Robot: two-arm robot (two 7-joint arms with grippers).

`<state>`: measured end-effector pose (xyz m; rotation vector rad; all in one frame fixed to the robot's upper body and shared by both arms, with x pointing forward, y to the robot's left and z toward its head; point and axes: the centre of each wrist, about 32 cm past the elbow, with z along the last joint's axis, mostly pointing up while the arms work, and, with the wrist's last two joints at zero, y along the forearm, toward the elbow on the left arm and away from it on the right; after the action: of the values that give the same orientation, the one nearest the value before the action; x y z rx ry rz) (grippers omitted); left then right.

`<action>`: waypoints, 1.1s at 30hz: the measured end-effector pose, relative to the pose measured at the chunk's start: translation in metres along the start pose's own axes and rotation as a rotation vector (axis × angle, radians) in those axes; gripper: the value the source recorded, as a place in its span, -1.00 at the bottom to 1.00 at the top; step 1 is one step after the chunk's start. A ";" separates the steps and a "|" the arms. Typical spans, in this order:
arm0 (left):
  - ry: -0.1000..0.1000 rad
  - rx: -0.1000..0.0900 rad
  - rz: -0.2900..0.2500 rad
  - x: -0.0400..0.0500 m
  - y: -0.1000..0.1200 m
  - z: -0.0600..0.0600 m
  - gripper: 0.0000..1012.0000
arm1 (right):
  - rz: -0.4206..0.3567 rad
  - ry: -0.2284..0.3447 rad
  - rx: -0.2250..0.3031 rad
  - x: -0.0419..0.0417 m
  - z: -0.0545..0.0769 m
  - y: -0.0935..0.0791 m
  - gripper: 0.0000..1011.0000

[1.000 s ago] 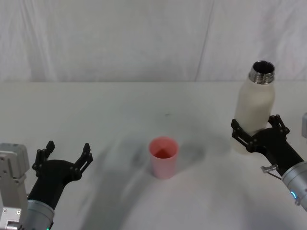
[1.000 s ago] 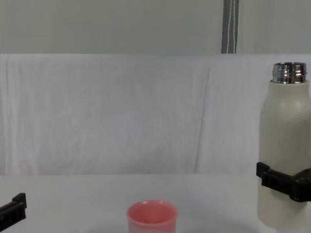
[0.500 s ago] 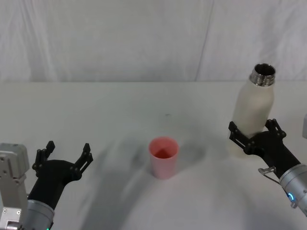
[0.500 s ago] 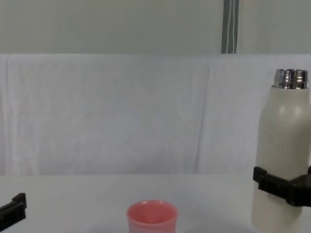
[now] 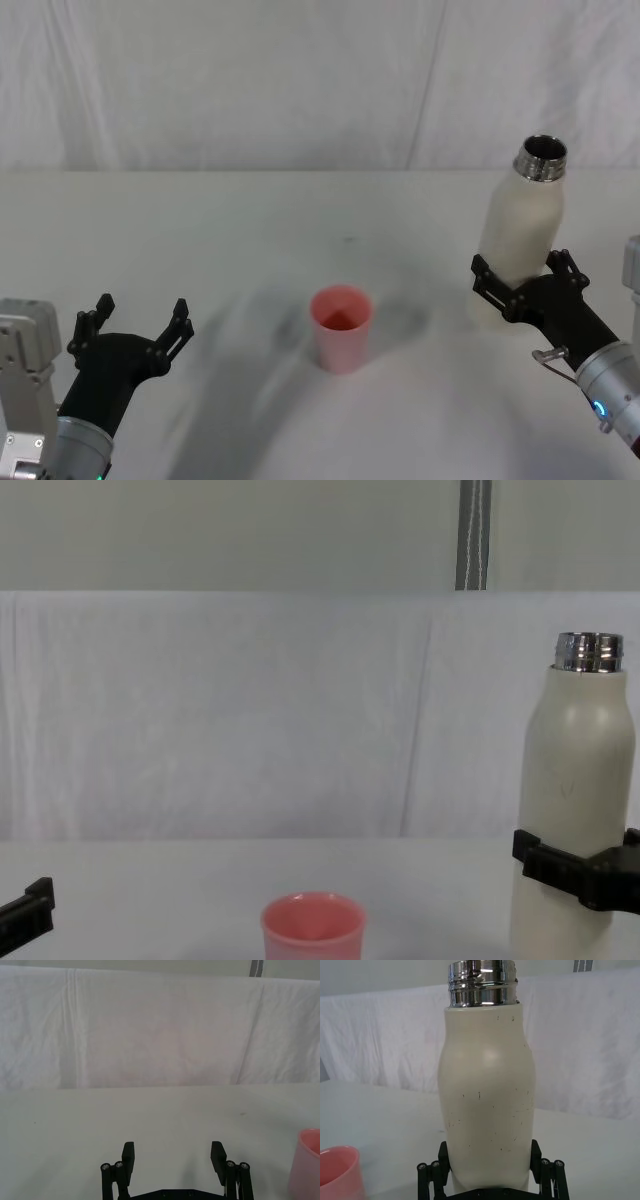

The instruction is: Grasp the thermos with one hand and pour water into the cup lid.

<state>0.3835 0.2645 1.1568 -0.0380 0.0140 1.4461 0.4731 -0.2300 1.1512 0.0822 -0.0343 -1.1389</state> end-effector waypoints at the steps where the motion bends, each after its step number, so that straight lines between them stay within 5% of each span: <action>1: 0.000 0.000 0.000 0.0000 0.000 0.000 0.98 | 0.000 0.000 -0.001 0.0000 0.000 0.000 0.88; 33: 0.000 0.000 0.000 0.0000 0.000 0.000 0.98 | -0.014 0.019 -0.024 -0.0019 -0.014 0.002 0.88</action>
<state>0.3835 0.2645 1.1568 -0.0380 0.0141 1.4460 0.4755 -0.2266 1.1376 0.0720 -0.0030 -1.1523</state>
